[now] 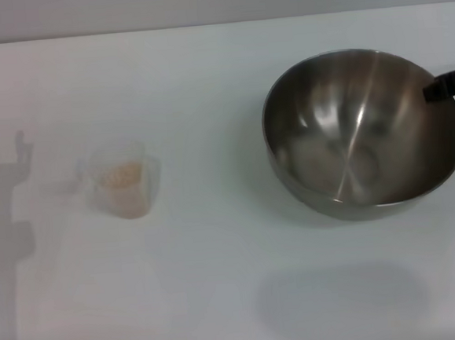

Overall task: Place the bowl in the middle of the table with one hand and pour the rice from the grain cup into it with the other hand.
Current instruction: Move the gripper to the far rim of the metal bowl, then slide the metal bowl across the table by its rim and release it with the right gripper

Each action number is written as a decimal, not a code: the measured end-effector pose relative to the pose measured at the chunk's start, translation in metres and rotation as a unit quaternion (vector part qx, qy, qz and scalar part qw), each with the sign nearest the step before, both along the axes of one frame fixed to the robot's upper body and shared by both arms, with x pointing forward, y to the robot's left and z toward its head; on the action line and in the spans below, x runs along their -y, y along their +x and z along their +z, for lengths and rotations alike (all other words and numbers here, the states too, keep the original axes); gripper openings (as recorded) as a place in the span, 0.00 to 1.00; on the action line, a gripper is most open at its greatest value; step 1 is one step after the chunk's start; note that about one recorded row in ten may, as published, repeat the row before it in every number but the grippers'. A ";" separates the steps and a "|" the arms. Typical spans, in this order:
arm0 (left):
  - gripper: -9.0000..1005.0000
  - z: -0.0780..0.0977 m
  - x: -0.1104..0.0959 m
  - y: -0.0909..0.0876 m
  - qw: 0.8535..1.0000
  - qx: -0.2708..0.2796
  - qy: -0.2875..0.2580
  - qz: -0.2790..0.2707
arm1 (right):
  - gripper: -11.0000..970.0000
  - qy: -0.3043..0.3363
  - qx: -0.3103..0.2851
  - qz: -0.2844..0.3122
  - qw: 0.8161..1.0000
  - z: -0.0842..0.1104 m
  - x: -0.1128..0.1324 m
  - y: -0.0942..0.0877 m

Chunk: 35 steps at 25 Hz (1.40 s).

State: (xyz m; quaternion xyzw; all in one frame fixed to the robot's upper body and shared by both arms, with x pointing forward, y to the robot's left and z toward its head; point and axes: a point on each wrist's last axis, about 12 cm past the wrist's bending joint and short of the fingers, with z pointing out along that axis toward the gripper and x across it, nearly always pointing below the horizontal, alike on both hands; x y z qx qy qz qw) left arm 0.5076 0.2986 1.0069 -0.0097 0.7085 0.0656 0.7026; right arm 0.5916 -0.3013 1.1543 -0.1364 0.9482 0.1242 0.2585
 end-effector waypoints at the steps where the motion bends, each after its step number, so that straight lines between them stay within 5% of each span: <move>1: 0.81 0.000 0.000 0.000 1.000 0.000 0.000 0.000 | 0.04 0.015 0.014 0.007 1.000 0.002 -0.001 0.000; 20: 0.81 0.002 0.002 0.004 1.000 0.004 0.001 -0.003 | 0.03 0.144 0.101 0.002 0.984 -0.010 -0.005 0.006; 35: 0.81 0.003 0.009 0.009 1.000 0.003 -0.002 -0.015 | 0.03 0.136 0.133 0.016 0.982 -0.021 -0.049 0.054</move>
